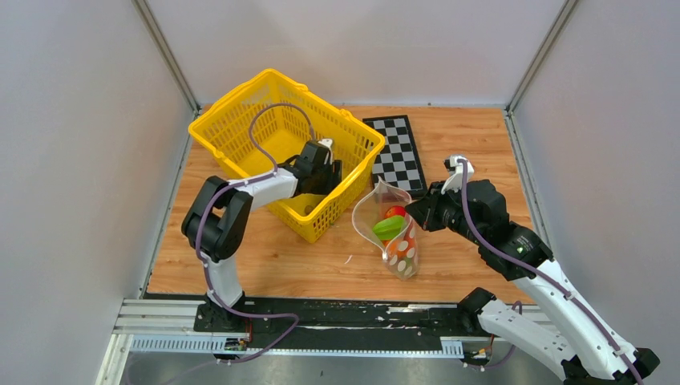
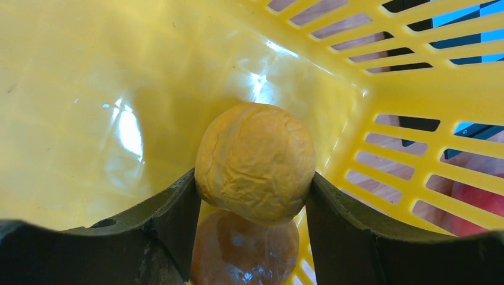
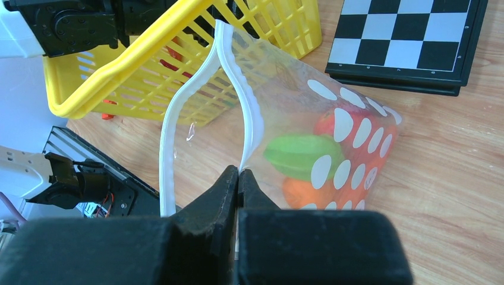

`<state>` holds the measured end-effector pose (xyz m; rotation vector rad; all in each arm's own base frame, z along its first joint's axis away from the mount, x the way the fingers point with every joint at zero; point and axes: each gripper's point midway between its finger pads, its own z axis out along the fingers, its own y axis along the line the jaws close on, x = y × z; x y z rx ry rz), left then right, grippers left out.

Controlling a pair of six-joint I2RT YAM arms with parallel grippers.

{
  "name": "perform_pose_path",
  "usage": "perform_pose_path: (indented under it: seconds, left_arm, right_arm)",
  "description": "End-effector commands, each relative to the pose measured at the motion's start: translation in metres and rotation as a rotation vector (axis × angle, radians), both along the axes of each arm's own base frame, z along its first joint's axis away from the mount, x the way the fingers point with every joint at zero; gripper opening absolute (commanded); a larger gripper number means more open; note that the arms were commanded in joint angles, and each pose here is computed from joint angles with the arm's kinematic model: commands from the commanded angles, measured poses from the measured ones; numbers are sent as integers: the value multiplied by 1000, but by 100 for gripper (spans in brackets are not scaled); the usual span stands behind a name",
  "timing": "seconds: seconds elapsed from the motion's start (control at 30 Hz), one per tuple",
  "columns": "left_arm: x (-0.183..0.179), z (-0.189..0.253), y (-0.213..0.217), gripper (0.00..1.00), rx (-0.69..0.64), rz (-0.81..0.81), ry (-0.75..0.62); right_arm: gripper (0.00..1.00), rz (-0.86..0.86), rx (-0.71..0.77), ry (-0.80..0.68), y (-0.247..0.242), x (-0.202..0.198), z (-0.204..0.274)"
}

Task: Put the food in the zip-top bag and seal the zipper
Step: Pick up the fake fruit from the bin, then place the fake fruit in the zipper food storage bag.

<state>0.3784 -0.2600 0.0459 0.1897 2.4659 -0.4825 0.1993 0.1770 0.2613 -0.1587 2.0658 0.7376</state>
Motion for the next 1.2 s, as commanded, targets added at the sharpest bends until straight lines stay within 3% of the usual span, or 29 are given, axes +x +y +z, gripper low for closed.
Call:
perform_pose_path:
  seconds: [0.0, 0.47, 0.83, 1.0, 1.17]
  left_arm:
    - [6, 41, 4, 49, -17, 5, -106]
    - [-20, 151, 34, 51, -83, 71, -284]
    - [-57, 270, 32, 53, -257, 2, -507]
    - [-78, 294, 11, 53, -336, -121, -540]
    - [-124, 300, -48, 55, -423, -475, -538]
  right_arm:
    - [0, 0, 45, -50, 5, 5, 15]
    - [0, 7, 57, -50, 8, 6, 13]
    - [0, -3, 62, -57, 6, 6, 15]
    - [0, -1, 62, -59, 6, 6, 15]
    - [0, -2, 65, -62, 6, 6, 17]
